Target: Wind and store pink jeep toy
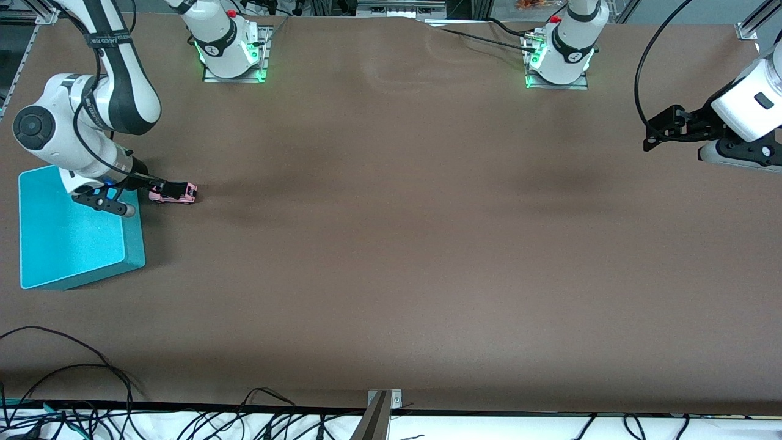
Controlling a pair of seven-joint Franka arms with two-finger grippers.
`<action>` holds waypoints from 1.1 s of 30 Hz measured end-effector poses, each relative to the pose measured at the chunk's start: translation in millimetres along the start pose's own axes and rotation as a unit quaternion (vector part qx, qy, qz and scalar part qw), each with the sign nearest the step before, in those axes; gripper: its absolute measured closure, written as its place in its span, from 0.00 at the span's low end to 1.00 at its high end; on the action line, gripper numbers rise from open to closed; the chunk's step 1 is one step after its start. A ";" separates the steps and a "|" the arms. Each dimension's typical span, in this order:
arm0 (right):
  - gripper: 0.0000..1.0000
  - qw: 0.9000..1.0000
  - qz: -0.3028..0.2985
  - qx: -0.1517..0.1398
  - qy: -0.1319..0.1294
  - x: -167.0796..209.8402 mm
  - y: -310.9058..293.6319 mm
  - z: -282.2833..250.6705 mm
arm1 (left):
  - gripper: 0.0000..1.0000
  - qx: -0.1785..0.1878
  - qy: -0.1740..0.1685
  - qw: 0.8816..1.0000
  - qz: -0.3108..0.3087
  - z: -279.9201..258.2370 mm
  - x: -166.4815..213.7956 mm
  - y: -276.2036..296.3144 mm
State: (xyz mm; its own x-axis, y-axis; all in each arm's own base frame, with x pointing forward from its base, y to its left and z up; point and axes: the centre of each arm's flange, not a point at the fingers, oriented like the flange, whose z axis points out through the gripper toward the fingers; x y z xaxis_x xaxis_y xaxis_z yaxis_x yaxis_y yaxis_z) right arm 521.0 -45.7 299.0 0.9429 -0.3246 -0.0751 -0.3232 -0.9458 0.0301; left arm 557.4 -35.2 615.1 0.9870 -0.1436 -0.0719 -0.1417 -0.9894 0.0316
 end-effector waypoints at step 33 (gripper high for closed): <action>0.00 0.897 0.439 0.032 0.042 -11.5 28.1 50.3 | 0.00 0.000 0.000 1.000 0.004 0.1 0.3 4.0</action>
State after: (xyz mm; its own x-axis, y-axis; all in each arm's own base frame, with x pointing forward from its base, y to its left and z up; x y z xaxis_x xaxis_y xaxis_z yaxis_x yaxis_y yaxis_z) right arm 497.0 -68.8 250.5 0.3253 -0.9453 0.0260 -0.9453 -0.3257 -0.0167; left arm 557.1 -39.3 615.1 0.9859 -0.1508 -0.0719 -0.1489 -0.9883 0.0317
